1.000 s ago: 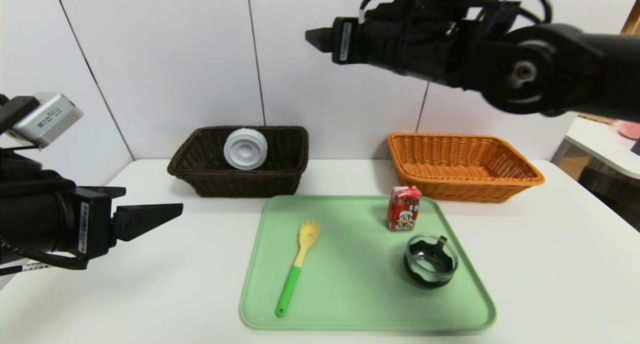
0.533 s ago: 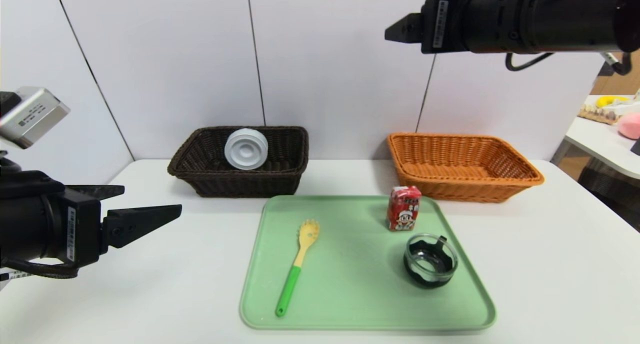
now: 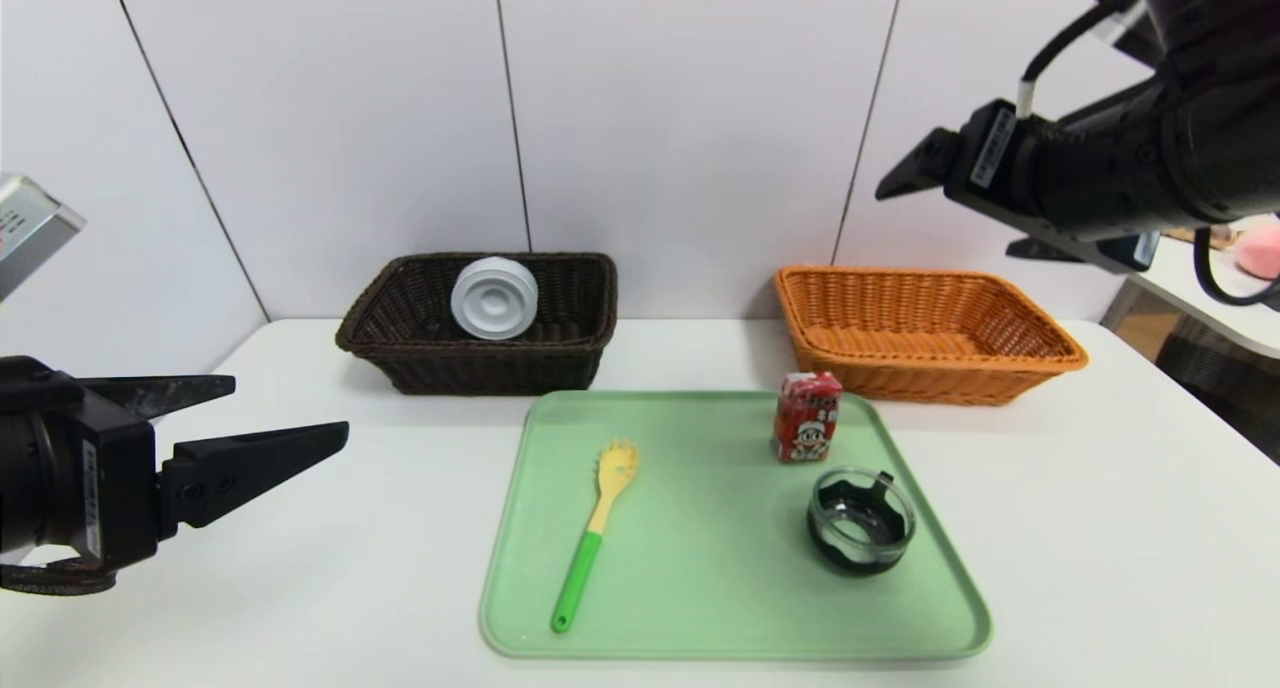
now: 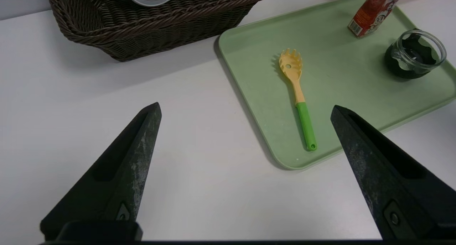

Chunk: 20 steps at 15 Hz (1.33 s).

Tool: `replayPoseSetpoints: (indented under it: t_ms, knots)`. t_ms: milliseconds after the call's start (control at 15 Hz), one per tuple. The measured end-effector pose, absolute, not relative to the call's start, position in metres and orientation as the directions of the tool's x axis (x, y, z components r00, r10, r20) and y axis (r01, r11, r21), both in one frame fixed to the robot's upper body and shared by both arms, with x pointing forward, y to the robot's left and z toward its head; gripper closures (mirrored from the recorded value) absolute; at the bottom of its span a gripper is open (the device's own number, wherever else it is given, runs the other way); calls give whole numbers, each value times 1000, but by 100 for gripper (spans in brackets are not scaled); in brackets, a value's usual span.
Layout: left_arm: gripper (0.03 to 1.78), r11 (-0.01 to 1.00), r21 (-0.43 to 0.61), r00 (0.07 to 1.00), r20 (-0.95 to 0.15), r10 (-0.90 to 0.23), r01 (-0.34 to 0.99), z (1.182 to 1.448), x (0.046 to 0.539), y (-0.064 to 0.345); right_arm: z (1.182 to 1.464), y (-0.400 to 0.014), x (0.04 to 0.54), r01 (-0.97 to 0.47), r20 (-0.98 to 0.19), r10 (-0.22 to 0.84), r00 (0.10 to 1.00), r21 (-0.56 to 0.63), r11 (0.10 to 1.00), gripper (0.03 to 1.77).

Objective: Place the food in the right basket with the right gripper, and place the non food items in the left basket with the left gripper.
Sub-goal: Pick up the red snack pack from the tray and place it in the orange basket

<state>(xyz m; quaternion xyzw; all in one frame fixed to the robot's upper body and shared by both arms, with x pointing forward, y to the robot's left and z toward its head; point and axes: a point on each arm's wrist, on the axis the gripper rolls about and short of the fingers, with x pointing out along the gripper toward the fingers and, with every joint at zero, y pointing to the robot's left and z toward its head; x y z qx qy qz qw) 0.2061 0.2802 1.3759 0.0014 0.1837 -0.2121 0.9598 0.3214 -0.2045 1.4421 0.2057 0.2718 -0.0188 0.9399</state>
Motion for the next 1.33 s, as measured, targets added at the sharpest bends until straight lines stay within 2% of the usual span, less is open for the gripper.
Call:
replayPoseSetpoints:
  t_ms: [200, 333, 467, 733, 867, 1067, 1333]
  knots:
    - [12, 906, -75, 842, -344, -415, 416, 1376, 201, 281, 1409, -215, 315, 254, -661, 38, 749, 340, 905, 11]
    - [12, 906, -75, 841, -345, -416, 417, 1373, 197, 283, 1401, -216, 319, 333, -685, 21, 728, 380, 863, 11]
    - [12, 906, -74, 839, -352, -414, 416, 1368, 193, 285, 1397, -214, 330, 426, -714, 31, 700, 452, 784, 11]
    - [12, 907, -74, 838, -356, -413, 415, 1362, 188, 288, 1408, -205, 348, 530, -750, 196, 632, 603, 597, 11]
    - [12, 906, -74, 838, -355, -414, 416, 1361, 186, 289, 1408, -202, 358, 559, -750, 243, 616, 633, 536, 11]
    - [12, 906, -75, 838, -354, -414, 416, 1361, 185, 289, 1403, -195, 362, 558, -762, 235, 604, 615, 557, 11]
    - [12, 905, -76, 833, -365, -416, 419, 1359, 188, 287, 1400, -186, 362, 499, -760, 190, 622, 572, 651, 11]
